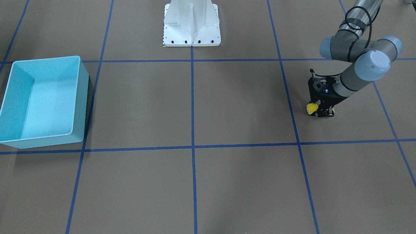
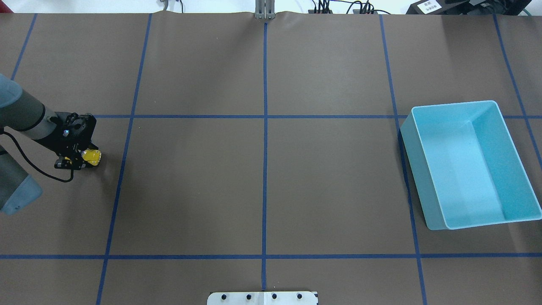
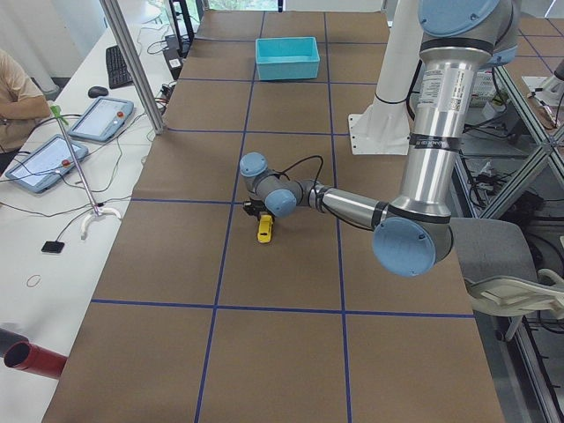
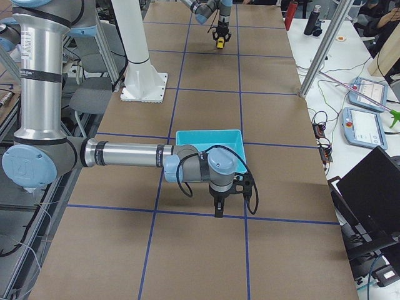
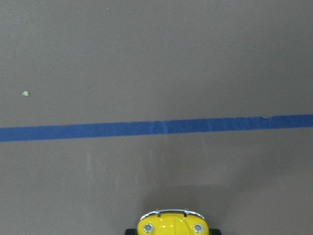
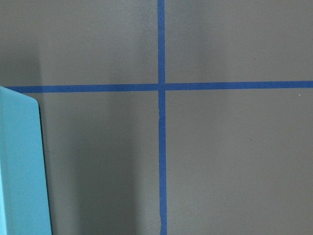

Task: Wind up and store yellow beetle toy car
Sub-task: 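Drag the car farther backward toward the table edge with the left gripper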

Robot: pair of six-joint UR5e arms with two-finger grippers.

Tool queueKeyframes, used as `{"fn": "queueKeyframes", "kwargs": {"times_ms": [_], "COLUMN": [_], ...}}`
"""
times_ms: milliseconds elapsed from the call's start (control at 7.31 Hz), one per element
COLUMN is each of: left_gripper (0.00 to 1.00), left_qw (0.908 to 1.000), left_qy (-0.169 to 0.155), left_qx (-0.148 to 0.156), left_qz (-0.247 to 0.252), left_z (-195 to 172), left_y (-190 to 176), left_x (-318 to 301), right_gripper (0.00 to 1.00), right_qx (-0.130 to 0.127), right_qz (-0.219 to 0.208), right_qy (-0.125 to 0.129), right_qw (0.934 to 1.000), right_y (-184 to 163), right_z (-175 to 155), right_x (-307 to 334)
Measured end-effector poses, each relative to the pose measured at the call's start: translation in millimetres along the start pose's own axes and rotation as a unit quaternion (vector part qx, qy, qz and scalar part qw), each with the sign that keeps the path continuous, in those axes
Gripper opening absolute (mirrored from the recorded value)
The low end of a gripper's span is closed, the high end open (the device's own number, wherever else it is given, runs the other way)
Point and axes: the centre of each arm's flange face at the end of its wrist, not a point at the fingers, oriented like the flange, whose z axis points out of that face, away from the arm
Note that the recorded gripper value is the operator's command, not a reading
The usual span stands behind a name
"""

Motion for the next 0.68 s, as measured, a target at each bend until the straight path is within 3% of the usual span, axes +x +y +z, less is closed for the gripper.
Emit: {"fn": "queueKeyframes", "kwargs": {"times_ms": [410,547,684], "left_gripper": [0.0,0.21,0.99], "left_qw": [1.0,1.0,1.0], "left_qy": [0.0,0.001,0.001], "left_qx": [-0.003,-0.003,-0.004], "left_qz": [0.006,0.007,0.009], "left_z": [-0.9,-0.7,-0.7], "left_y": [9.9,11.1,12.1], "left_x": [-0.1,-0.3,-0.5], "right_gripper": [1.0,1.0,1.0], "right_qx": [-0.001,-0.001,-0.001], "right_qz": [-0.001,-0.001,-0.001], "right_qy": [0.0,0.0,0.0], "right_qw": [1.0,1.0,1.0], "right_y": [-0.1,0.0,0.2], "right_z": [0.9,1.2,1.4], "right_x": [-0.9,-1.1,-1.1]}}
